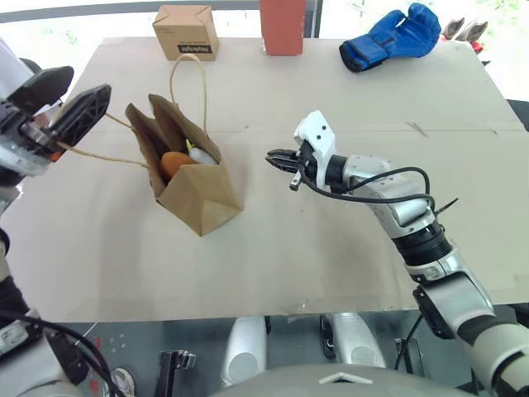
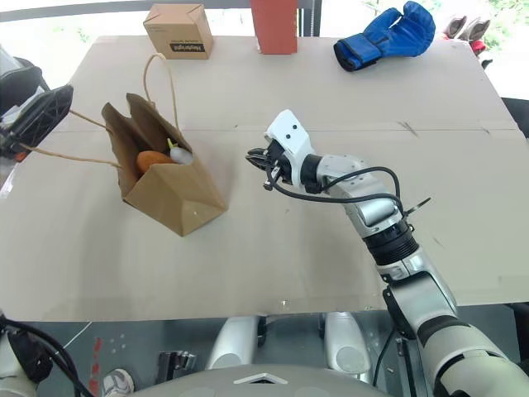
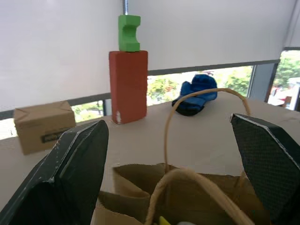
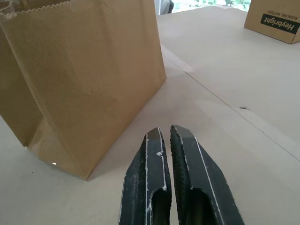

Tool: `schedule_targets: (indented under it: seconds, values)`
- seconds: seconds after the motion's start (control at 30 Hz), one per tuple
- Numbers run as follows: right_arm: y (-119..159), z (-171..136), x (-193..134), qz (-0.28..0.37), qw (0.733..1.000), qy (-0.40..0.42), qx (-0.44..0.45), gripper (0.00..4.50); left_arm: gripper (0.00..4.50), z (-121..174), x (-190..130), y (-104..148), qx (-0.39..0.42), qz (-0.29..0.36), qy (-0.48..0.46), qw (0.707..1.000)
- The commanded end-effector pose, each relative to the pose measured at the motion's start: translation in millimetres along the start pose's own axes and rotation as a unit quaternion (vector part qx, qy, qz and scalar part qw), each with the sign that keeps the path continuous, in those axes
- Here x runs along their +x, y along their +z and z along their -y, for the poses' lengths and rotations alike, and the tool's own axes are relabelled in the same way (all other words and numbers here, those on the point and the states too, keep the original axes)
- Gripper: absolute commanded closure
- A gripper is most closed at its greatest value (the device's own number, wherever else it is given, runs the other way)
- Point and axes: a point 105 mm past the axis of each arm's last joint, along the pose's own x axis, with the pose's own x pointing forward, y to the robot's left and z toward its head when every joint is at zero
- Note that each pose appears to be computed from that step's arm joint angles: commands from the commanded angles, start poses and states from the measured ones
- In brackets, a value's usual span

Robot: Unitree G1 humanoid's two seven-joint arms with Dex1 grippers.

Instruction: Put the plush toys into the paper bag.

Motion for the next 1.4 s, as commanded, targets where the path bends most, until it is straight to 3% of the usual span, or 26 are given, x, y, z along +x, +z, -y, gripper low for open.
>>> schedule_targets:
  seconds: [0.03,0.17,0.27,0.43,0.53,0.67,0.77,0.87,1.07,1.2,1.4]
  values:
    - [20.2,6.2,-1.3,0.033,0.999,-0.003,-0.022,4.46,0.0,-7.9,-11.4,17.0,0.05,0.009,0.026,0.998]
    - [20.7,8.8,0.7,0.036,0.999,-0.005,-0.025,4.46,0.0,-21.6,-20.4,16.7,0.035,0.022,0.077,0.996]
    - [22.1,9.0,3.0,0.04,0.999,-0.004,-0.026,4.46,0.0,-35.1,-34.5,19.2,-0.038,0.055,0.125,0.99]
    - [23.5,3.6,8.3,0.045,0.998,0.013,-0.029,4.46,0.0,-13.0,-58.8,-0.8,-0.159,0.026,0.074,0.984]
    - [24.8,0.1,12.0,0.048,0.998,0.023,-0.031,4.46,0.0,-6.1,-69.7,-10.5,-0.171,-0.003,0.064,0.983]
    - [28.1,-7.9,17.4,0.057,0.997,0.042,-0.031,4.46,0.0,-24.9,-90.8,-20.3,-0.137,0.003,0.138,0.981]
    - [28.3,-11.0,18.9,0.058,0.997,0.05,-0.033,4.46,0.0,-4.6,-85.7,-21.9,-0.17,-0.011,0.076,0.982]
    - [27.1,-12.9,20.2,0.057,0.996,0.054,-0.034,4.46,0.0,-2.6,-92.5,-21.1,-0.188,-0.011,0.064,0.98]
    - [25.5,-19.1,23.1,0.057,0.996,0.066,-0.033,4.46,0.0,57.8,-116.7,-56.5,-0.298,-0.114,-0.039,0.947]
    - [25.7,-23.9,25.3,0.059,0.995,0.076,-0.031,4.46,0.0,82.3,-106.6,-78.7,-0.255,-0.151,-0.056,0.953]
    - [23.9,-39.9,32.6,0.061,0.992,0.113,-0.022,4.46,0.0,115.3,-60.6,-98.3,-0.152,-0.117,-0.06,0.98]
